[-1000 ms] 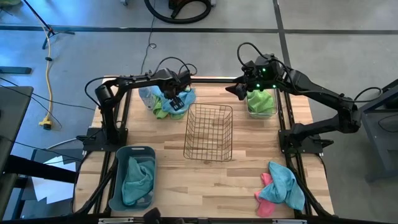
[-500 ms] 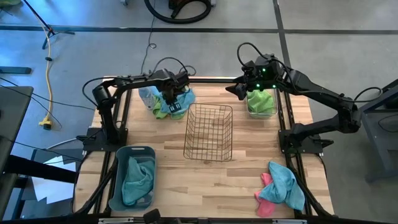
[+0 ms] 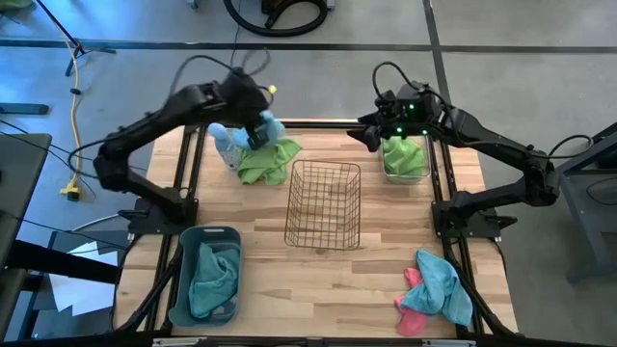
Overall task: Sort microfiber towel by color & place in baskets
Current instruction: Put the top blue microfiber cloth into the blue bin
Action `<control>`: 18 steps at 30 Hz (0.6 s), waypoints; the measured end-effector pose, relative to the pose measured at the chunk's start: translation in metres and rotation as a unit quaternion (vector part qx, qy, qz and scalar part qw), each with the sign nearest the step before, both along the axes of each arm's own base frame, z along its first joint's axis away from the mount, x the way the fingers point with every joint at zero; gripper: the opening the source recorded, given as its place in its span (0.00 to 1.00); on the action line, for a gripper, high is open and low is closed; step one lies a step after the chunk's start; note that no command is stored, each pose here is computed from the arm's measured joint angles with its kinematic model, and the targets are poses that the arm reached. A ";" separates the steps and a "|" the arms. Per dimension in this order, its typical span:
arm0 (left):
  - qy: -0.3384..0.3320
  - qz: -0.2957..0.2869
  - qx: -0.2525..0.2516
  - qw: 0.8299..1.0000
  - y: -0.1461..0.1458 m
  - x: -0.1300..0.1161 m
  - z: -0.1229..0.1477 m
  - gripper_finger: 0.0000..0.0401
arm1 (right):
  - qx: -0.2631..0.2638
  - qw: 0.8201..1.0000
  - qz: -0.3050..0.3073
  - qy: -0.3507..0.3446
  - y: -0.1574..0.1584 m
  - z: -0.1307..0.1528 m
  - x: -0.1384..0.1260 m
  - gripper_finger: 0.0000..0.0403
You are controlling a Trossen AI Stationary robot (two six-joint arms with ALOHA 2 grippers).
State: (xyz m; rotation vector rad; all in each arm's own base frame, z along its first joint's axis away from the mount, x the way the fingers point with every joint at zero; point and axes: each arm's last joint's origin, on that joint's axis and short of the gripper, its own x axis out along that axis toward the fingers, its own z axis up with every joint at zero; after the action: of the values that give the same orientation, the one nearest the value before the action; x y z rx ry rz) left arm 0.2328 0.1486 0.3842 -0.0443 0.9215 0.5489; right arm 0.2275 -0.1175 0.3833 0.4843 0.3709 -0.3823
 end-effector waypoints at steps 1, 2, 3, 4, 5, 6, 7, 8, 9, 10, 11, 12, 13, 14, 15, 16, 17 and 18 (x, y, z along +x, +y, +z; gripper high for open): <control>-0.015 -0.003 0.010 1.000 -0.004 -0.004 0.009 0.00 | 0.000 1.000 0.004 -0.014 0.000 0.002 0.001 0.88; -0.031 -0.005 0.019 0.999 -0.008 -0.008 0.018 0.00 | 0.000 1.000 0.009 -0.030 0.000 0.005 0.002 0.88; -0.045 -0.009 0.028 0.999 -0.013 -0.012 0.026 0.00 | -0.001 0.999 0.016 -0.047 0.000 0.008 0.003 0.88; -0.061 -0.013 0.037 0.997 -0.017 -0.015 0.035 0.00 | -0.001 0.998 0.022 -0.063 0.000 0.011 0.004 0.88; -0.077 -0.020 0.046 0.996 -0.022 -0.018 0.043 0.00 | -0.003 0.997 0.024 -0.077 -0.001 0.013 0.005 0.88; -0.093 -0.028 0.054 0.994 -0.028 -0.020 0.051 0.00 | -0.004 0.996 0.027 -0.090 -0.001 0.016 0.006 0.88; -0.108 -0.041 0.062 0.991 -0.033 -0.023 0.059 0.00 | -0.006 0.994 0.028 -0.101 -0.001 0.018 0.006 0.88; -0.123 -0.053 0.070 0.988 -0.039 -0.026 0.068 0.00 | -0.008 0.993 0.028 -0.111 -0.001 0.020 0.007 0.88; -0.137 -0.065 0.078 0.985 -0.045 -0.027 0.075 0.00 | -0.011 0.992 0.027 -0.120 -0.001 0.022 0.007 0.88; -0.151 -0.077 0.087 0.982 -0.051 -0.029 0.083 0.00 | -0.012 0.992 0.027 -0.126 -0.001 0.023 0.007 0.88; -0.161 -0.091 0.094 0.978 -0.057 -0.031 0.090 0.00 | -0.014 0.991 0.027 -0.131 -0.001 0.024 0.008 0.88; -0.170 -0.103 0.101 0.975 -0.063 -0.032 0.097 0.00 | -0.016 0.991 0.027 -0.134 -0.001 0.025 0.008 0.88; -0.181 -0.116 0.108 0.971 -0.069 -0.035 0.104 0.00 | -0.017 0.990 0.027 -0.136 -0.001 0.025 0.008 0.88; -0.192 -0.127 0.114 0.966 -0.074 -0.037 0.111 0.00 | -0.016 0.990 0.027 -0.138 -0.002 0.025 0.008 0.88; -0.204 -0.139 0.121 0.962 -0.080 -0.039 0.118 0.00 | -0.014 0.990 0.026 -0.140 -0.002 0.026 0.008 0.88; -0.218 -0.149 0.127 0.956 -0.085 -0.042 0.126 0.00 | -0.010 0.990 0.024 -0.142 -0.002 0.026 0.008 0.88; -0.229 -0.160 0.131 0.951 -0.090 -0.044 0.132 0.00 | -0.008 0.989 0.024 -0.144 -0.002 0.026 0.008 0.88; -0.240 -0.168 0.134 0.947 -0.095 -0.047 0.138 0.00 | -0.008 0.989 0.028 -0.147 -0.001 0.027 0.008 0.88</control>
State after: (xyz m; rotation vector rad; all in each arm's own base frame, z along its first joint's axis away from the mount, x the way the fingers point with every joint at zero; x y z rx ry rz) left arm 0.1861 0.0538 0.5220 0.2149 0.3603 0.3164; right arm 0.2357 -0.1189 0.4100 0.5053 0.0950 -0.2550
